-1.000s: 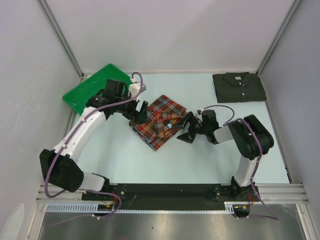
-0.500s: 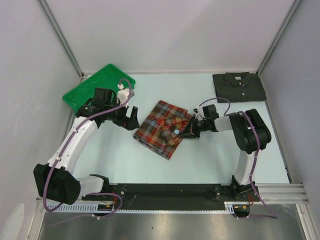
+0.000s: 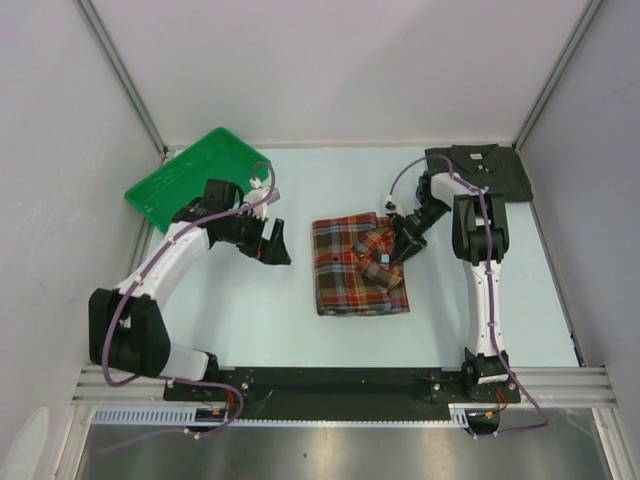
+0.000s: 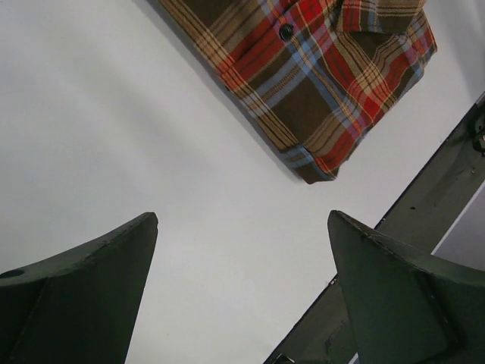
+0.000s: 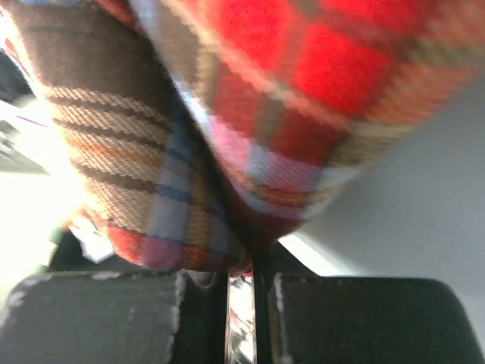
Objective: Fold and stack the long sleeve shirts
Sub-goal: Fold the shirt
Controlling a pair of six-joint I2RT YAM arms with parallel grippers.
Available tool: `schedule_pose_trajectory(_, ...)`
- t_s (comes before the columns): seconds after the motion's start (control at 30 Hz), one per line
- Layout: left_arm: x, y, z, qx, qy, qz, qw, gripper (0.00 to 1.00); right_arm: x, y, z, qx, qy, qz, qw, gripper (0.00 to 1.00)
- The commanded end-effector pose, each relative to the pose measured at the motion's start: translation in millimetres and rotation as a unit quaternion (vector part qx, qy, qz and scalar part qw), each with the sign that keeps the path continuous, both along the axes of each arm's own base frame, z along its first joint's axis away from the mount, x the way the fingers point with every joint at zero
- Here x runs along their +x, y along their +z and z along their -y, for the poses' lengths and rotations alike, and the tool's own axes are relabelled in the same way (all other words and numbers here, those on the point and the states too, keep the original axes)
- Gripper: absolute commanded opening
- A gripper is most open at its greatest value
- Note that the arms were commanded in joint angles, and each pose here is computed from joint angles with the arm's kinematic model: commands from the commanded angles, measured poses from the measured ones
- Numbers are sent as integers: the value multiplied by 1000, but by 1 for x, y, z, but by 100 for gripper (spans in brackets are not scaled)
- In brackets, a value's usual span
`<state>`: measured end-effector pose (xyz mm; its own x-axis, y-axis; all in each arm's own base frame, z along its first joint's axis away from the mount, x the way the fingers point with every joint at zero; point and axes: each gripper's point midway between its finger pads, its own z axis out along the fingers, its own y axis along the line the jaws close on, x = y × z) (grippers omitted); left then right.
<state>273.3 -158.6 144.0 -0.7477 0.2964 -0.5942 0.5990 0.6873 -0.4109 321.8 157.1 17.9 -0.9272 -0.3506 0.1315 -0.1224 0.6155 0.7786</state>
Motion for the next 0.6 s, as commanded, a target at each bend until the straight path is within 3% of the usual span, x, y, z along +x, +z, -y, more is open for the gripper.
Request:
schedule_pose_trajectory(0.0,24,19,13,-52,-24,28,998,99,17,-37,30,-84,228,102,965,0)
schedule_pose_trajectory(0.13,42,8,9,-86,2,-13,996,99,45,-40,17,-100,391,214,889,0)
schedule_pose_trajectory(0.17,46,-2,6,-96,12,-36,995,99,43,-43,4,-75,466,241,848,0)
schedule_pose_trajectory(0.27,59,-13,-10,-112,43,-62,991,99,41,-44,-26,-40,575,280,767,0)
schedule_pose_trajectory(0.33,60,-17,-19,-117,54,-68,989,98,49,-41,-54,-17,606,318,729,0)
schedule_pose_trajectory(0.4,59,-24,-25,-114,64,-73,989,98,45,-40,-86,20,661,347,665,0)
schedule_pose_trajectory(0.5,60,-34,-42,-121,101,-95,983,97,57,-40,-123,34,696,405,593,0)
schedule_pose_trajectory(0.57,59,-38,-44,-122,107,-105,981,96,72,-34,-144,29,696,450,559,0)
